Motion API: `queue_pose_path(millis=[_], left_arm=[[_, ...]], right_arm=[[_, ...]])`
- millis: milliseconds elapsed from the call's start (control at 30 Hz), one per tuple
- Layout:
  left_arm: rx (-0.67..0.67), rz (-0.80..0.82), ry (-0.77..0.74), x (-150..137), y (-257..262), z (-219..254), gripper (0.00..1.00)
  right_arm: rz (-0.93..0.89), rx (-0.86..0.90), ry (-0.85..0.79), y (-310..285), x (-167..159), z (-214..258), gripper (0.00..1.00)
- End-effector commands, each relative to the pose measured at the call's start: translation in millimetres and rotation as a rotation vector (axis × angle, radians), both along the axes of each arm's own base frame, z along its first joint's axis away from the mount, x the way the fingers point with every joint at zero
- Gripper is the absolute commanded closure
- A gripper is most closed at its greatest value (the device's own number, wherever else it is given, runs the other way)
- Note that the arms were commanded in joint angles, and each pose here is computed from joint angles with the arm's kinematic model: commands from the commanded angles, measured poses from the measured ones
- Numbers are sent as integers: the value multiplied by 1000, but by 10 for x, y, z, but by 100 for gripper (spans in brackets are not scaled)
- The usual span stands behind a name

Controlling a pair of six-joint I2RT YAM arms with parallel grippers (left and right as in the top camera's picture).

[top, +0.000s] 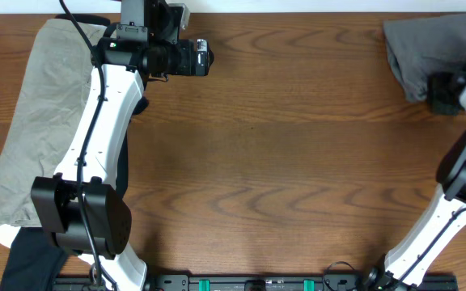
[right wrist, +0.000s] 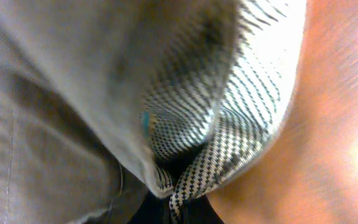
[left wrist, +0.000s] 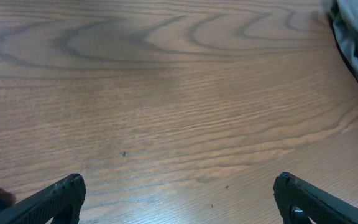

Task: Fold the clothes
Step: 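Drag the folded shorts to the table's top right corner with right gripper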

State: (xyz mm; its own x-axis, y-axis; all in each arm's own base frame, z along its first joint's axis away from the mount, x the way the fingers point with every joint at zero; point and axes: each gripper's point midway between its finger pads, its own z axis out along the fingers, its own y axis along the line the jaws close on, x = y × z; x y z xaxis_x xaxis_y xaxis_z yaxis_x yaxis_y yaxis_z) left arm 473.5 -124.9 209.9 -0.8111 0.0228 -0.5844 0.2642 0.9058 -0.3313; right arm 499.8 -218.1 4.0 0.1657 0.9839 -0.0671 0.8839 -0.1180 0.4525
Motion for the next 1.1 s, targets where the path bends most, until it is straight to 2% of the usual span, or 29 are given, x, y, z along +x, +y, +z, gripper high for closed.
queue_pose_path(millis=[0,167,333,533,767,1067], left_arm=[[5,-1,-21,47,4,46,2],[7,-1,-11,55,3,1,2],[7,-1,-9,57,3,-9,2],[6,-1,-12,64,1,-4,2],[6,-1,-12,64,1,-5,2],[6,-1,-12,64,1,-5,2]], right_arm=[[-23,-15,67,321,23,-318,99],[19,-73,72,413,90,-301,99],[104,-89,127,433,-12,-346,99],[420,-182,155,464,-3,-349,99],[514,-148,148,583,-19,-368,99],[530,-136,121,644,35,-352,99]])
